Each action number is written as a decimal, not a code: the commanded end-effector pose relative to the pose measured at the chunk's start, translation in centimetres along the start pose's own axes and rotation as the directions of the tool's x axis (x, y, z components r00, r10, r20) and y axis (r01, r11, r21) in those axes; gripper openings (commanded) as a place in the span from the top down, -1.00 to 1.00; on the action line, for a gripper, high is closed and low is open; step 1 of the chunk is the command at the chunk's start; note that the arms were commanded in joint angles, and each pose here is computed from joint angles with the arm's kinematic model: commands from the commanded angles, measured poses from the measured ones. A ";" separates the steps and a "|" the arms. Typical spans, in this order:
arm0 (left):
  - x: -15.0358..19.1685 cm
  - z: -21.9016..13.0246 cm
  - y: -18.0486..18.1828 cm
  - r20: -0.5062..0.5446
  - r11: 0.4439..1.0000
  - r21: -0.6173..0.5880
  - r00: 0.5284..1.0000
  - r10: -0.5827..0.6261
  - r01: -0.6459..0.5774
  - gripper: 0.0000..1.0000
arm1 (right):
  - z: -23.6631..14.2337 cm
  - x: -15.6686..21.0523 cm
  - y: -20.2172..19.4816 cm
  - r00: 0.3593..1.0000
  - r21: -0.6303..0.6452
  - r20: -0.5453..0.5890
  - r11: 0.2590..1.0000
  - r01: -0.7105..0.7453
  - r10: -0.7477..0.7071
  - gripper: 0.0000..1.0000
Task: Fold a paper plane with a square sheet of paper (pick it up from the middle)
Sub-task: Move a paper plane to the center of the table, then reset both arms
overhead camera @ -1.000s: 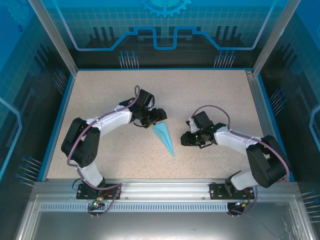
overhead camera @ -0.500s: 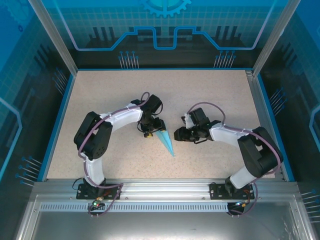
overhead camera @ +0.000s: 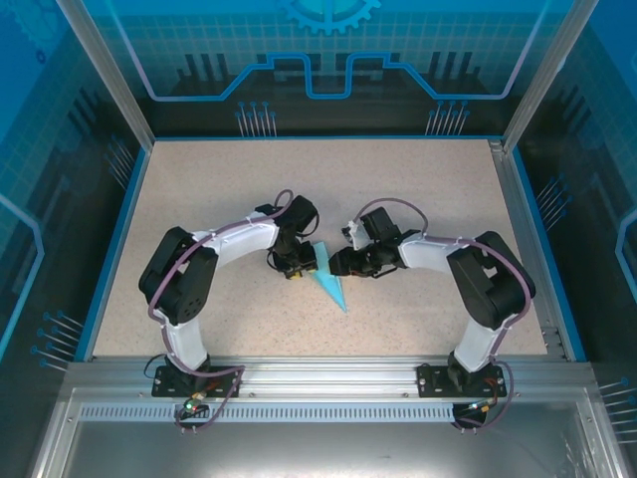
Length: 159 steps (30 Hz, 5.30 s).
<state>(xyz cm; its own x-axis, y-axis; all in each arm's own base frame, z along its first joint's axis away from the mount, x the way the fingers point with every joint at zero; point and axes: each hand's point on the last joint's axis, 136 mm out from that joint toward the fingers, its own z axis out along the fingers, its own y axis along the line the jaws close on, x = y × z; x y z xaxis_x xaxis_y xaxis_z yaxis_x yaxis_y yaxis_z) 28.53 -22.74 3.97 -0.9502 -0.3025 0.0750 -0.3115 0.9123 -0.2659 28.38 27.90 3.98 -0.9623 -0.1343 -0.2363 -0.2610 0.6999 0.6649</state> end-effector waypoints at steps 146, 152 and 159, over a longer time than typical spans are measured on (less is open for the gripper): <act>-13.2 -17.4 18.3 0.893 0.920 -0.333 0.383 0.237 0.208 -0.98 | -24.0 -5.5 -17.6 0.729 0.781 0.547 0.565 -0.266 -0.412 -0.99; -15.0 -14.2 18.3 0.902 0.937 -0.326 0.339 0.267 0.129 -0.98 | -23.4 -7.6 -15.8 0.608 0.763 0.574 0.628 -0.154 -0.548 -0.99; -15.9 -14.5 17.2 0.909 0.945 -0.328 0.276 0.311 0.015 -0.97 | -21.1 -8.3 -16.3 0.569 0.736 0.568 0.677 -0.027 -0.595 -0.99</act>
<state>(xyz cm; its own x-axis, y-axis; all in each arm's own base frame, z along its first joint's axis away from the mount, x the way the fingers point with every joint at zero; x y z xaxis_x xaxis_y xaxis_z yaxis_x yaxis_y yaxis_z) 36.55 2.08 9.63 -0.4607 -0.0879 -0.8832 -0.3650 0.9258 0.0982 38.23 1.32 9.40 -0.4419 -0.0616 -0.8949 0.0141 0.9970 -0.0756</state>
